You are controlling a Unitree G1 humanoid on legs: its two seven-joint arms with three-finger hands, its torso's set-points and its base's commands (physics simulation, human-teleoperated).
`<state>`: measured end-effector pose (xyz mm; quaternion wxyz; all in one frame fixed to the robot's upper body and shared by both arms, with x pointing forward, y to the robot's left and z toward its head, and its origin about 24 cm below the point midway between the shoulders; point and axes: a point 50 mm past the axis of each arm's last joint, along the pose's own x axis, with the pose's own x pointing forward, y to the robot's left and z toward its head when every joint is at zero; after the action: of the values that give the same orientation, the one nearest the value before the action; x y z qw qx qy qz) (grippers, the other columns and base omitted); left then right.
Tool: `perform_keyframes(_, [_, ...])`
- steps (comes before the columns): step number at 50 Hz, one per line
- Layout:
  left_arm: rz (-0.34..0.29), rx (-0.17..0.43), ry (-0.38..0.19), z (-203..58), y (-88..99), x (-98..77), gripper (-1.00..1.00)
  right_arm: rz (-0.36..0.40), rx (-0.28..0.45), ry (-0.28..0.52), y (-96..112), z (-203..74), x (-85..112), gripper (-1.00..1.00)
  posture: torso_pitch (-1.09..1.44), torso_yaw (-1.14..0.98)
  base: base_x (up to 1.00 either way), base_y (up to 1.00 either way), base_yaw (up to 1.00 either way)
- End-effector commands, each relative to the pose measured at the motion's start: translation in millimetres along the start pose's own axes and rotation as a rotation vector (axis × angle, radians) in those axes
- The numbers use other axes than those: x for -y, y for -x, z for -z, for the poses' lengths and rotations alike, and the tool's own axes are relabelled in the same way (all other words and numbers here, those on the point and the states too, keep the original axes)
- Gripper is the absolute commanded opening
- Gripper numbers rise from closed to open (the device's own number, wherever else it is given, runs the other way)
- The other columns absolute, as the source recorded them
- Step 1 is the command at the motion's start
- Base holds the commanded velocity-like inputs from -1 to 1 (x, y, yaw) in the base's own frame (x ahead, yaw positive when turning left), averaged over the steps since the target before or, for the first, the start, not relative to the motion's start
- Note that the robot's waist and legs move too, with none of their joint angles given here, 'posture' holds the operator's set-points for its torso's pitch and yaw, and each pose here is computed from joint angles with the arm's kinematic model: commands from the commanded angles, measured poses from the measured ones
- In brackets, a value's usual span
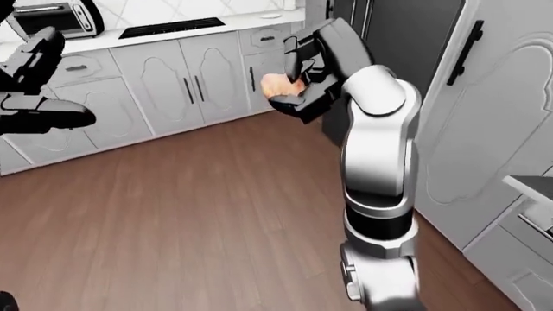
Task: Pick the sweet potato from the top rack in the oven and place it on the plate on the counter.
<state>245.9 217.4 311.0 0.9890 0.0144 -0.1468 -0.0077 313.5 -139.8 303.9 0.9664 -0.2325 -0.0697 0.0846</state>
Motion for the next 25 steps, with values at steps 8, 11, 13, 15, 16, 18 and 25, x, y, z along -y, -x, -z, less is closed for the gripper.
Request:
perform_keyframes(8, [-0.027,0.091,-0.002,-17.1,4.1,-3.6,1.0,0.033,0.089,0.029,6.0,-18.1,4.8,-1.0,-0.14,0.0,0.56,0.37,0.12])
perform_keyframes(11, [-0.028,0.09,-0.003,-15.9,4.1,-4.0,1.0,0.035,0.087,0.028,6.1,-17.5,4.7,-1.0,-0.14,0.0,0.56,0.34,0.16])
perform_keyframes(13, [-0.028,0.09,-0.003,-15.8,4.1,-4.1,1.0,0.036,0.092,0.024,5.6,-17.9,5.1,-1.0,-0.14,0.0,0.49,0.47,0.0])
perform_keyframes(15, [-0.028,0.09,-0.002,-15.6,3.9,-4.3,1.0,0.035,0.093,0.024,6.1,-18.6,5.1,-1.0,-0.14,0.0,0.26,0.37,0.0])
perform_keyframes(16, [-0.028,0.091,-0.003,-15.9,4.1,-4.3,1.0,0.034,0.092,0.025,6.1,-18.4,4.9,-1.0,-0.14,0.0,0.2,0.35,0.0])
perform_keyframes(18, [-0.029,0.091,-0.003,-16.0,4.1,-4.5,1.0,0.035,0.091,0.025,6.0,-18.2,4.9,-1.0,-0.14,0.0,0.2,0.3,0.0])
perform_keyframes(25, [-0.029,0.091,-0.003,-16.7,5.3,-4.5,1.0,0.035,0.09,0.026,6.3,-18.6,4.7,-1.0,-0.14,0.0,0.2,0.22,0.09])
